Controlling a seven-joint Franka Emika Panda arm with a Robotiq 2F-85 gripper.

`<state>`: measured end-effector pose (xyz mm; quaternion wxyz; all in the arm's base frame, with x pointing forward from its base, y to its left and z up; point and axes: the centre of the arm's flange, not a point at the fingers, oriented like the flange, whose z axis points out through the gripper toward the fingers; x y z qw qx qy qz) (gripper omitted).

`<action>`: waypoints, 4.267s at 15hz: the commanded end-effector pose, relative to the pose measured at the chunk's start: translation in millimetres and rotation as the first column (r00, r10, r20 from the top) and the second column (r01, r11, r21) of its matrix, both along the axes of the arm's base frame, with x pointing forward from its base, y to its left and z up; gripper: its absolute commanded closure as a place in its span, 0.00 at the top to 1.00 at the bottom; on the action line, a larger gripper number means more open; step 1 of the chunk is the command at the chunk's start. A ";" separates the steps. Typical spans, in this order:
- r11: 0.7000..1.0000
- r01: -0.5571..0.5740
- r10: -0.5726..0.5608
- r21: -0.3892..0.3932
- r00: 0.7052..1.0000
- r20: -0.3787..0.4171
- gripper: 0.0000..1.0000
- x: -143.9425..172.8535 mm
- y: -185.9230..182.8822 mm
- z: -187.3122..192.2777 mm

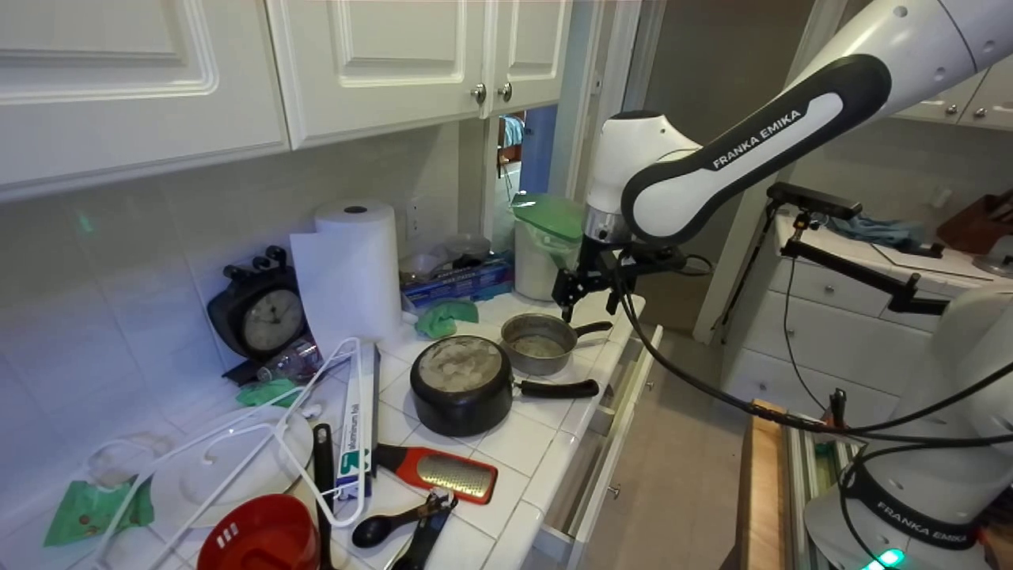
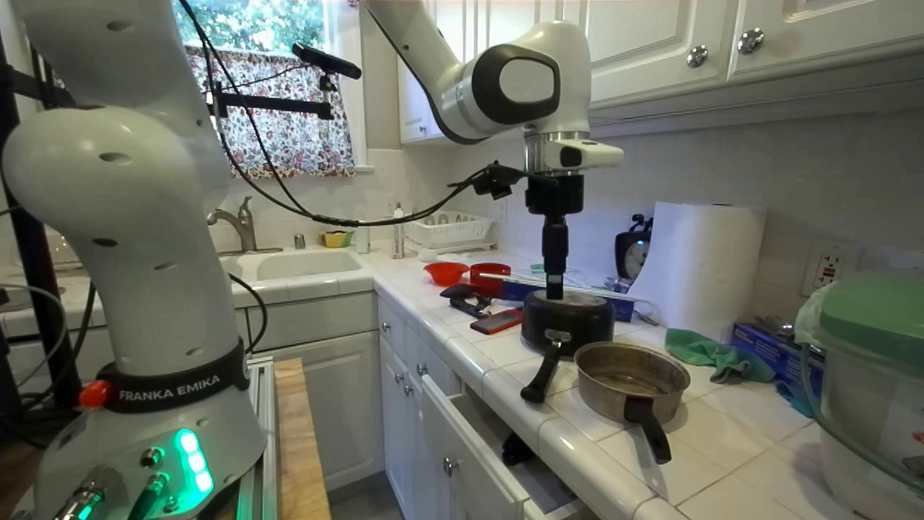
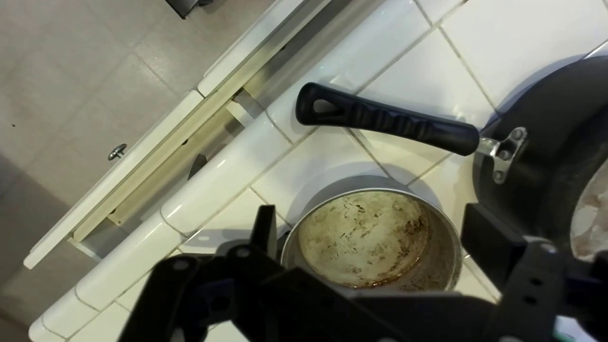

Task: Pick up the pot and put it on top of the other one that has been put up side down

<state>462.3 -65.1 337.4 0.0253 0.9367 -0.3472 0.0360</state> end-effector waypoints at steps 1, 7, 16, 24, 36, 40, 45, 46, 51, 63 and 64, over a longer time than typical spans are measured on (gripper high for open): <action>1.000 0.014 -0.014 0.003 1.000 0.001 1.00 -2.0 0.0 2.4; 0.989 0.148 -0.148 0.001 0.989 -0.021 1.00 7.4 -18.1 -30.4; 0.968 0.249 -0.249 0.031 0.968 -0.019 1.00 28.9 -44.7 -93.1; 0.954 0.296 -0.296 0.046 0.955 -0.008 1.00 55.8 -51.3 -121.6; 0.941 0.338 -0.337 0.017 0.941 -0.033 0.41 65.2 -67.6 -154.8; 0.932 0.361 -0.361 0.015 0.932 -0.029 0.13 68.1 -72.9 -155.8; 0.913 0.408 -0.408 0.015 0.913 -0.017 0.04 72.3 -79.9 -151.0; 0.910 0.415 -0.414 0.015 0.910 -0.013 0.06 73.5 -80.4 -150.1; 0.892 0.451 -0.451 0.000 0.892 0.031 0.05 73.3 -74.3 -127.9; 0.885 0.466 -0.462 0.009 0.873 0.159 0.05 73.8 -51.1 -56.9; 0.887 0.461 -0.456 0.012 0.874 0.167 0.05 73.6 -49.3 -49.8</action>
